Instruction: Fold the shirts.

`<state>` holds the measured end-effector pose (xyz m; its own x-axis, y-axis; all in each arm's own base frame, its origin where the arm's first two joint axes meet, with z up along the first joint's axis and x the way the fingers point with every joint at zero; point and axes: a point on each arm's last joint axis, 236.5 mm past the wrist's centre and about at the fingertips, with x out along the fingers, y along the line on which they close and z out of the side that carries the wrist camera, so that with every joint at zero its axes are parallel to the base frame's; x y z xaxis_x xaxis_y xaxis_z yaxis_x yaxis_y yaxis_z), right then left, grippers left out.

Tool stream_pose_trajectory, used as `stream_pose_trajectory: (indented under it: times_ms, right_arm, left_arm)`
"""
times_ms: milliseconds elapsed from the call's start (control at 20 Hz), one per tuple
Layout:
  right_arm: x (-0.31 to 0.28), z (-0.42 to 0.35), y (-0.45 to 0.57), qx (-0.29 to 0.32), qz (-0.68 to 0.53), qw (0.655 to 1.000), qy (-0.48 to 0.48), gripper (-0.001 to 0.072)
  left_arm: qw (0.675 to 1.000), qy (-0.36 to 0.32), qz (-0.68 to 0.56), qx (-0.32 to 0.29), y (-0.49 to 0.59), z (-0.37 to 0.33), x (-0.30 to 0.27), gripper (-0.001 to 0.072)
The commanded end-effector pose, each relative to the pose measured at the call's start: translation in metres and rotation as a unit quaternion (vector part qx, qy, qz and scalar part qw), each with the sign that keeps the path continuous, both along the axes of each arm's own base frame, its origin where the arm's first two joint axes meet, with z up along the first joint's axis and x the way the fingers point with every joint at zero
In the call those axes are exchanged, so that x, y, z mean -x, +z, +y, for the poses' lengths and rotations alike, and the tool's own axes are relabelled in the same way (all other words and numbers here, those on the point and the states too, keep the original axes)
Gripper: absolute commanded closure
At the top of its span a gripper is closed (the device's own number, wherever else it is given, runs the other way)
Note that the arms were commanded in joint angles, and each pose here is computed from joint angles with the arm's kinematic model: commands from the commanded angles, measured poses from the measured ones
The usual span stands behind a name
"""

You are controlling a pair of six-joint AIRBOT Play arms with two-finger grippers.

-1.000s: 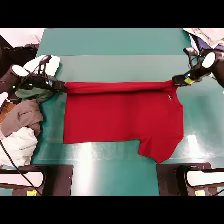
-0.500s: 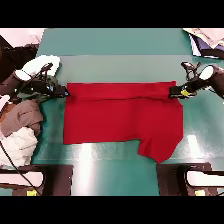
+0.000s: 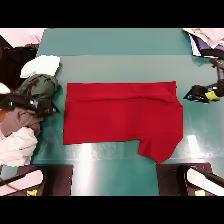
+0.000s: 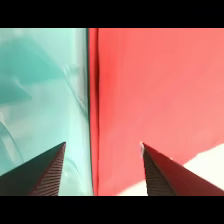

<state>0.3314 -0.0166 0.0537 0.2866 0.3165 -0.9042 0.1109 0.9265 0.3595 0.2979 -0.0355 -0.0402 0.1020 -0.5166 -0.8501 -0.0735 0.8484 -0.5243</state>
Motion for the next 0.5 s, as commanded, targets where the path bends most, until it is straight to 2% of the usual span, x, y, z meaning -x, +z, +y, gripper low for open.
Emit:
stream_pose_trajectory:
  times_ms: [0, 150, 300, 450]
  right_arm:
    - [0.02, 0.012, 0.017, -0.046, -0.035, 0.998, -0.01, 0.0327]
    - [0.035, 0.014, 0.002, -0.048, -0.029, 0.998, -0.019, 0.0327]
    - [0.042, 0.018, -0.004, -0.053, -0.019, 0.998, -0.018, 0.0328]
    - [0.042, 0.018, -0.004, -0.053, -0.019, 0.998, -0.018, 0.0327]
  left_arm:
    - [0.999, 0.012, 0.042, 0.015, -0.026, -0.017, 0.065, 0.0162]
    - [0.997, 0.021, 0.072, 0.028, -0.042, -0.029, 0.096, 0.0162]
    - [0.996, 0.025, 0.079, 0.044, -0.044, -0.038, 0.1, 0.0162]
    - [0.996, -0.019, 0.084, 0.035, -0.048, -0.053, 0.111, 0.0162]
